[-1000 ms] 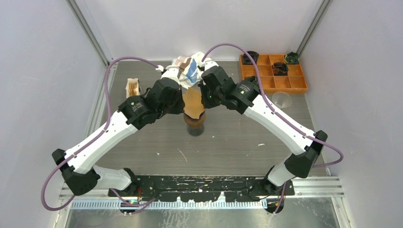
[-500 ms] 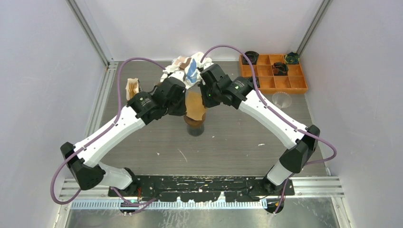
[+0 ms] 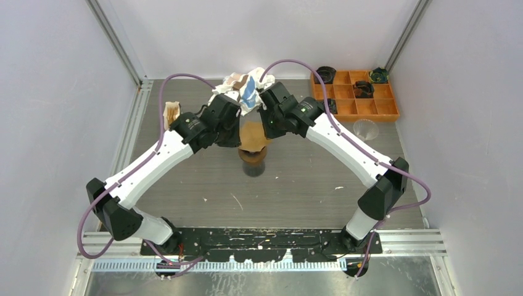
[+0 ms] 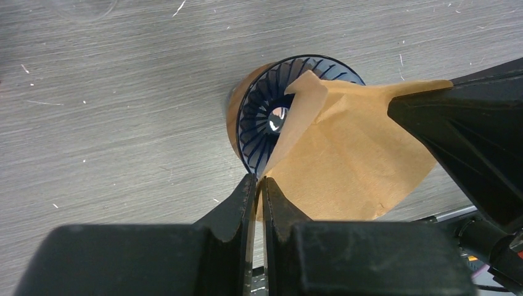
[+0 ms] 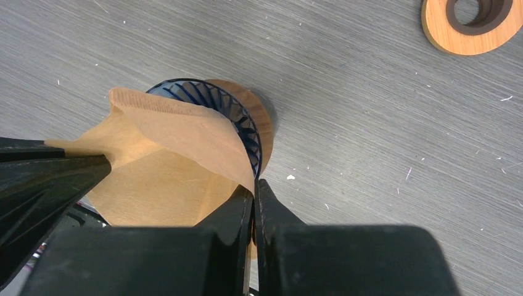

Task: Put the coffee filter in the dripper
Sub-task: Place the coffee filter in the coffee dripper.

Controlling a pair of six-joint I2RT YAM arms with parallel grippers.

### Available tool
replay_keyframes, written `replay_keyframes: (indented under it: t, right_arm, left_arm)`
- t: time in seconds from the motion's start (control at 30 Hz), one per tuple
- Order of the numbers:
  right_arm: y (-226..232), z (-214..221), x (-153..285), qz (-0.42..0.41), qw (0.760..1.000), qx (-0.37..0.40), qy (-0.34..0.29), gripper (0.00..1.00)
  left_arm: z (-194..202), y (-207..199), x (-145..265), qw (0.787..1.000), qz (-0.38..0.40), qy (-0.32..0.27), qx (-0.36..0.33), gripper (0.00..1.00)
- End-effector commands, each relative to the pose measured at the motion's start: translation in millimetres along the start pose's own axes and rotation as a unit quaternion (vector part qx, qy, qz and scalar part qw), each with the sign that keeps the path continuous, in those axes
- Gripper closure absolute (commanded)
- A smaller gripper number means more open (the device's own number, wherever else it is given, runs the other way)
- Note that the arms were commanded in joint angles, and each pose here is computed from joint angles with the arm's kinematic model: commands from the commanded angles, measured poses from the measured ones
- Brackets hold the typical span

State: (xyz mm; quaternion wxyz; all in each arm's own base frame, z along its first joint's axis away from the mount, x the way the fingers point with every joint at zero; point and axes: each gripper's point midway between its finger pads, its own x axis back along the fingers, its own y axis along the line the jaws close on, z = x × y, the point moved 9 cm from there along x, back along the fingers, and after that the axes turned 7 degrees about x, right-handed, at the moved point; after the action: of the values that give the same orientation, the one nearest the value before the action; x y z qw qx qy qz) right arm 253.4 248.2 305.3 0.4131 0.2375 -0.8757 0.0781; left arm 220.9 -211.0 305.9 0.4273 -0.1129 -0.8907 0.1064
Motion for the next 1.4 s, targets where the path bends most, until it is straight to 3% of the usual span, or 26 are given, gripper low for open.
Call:
replay_keyframes:
  t: [0.0,0.33,0.57,0.83,1.07,1.37]
  right_arm:
    - [0,-11,2,-0.009,1.000,0.005,-0.021,0.90]
    - [1,-13,-5,-0.014,1.000,0.011,-0.017,0.86]
    - [1,-16,-5,-0.017,1.000,0.014,-0.020,0.78]
    - [1,-18,-5,-0.015,0.999,0.014,-0.026,0.65]
    - [2,-16,-10,-0.017,0.999,0.017,-0.022,0.57]
    - [1,-12,-21,-0.014,1.000,0.023,-0.016,0.53]
  left_arm:
    - [-12,-2,8,1.000,0.018,-0.008,-0.004,0.91]
    - [-17,-2,4,1.000,0.017,-0.001,-0.005,0.87]
    - [-17,0,3,1.000,0.013,0.001,-0.005,0.85]
    - [-17,4,3,1.000,0.003,0.001,-0.007,0.74]
    - [-16,5,-1,1.000,-0.003,0.001,-0.008,0.59]
    - [-12,9,-12,1.000,-0.011,0.011,-0.006,0.54]
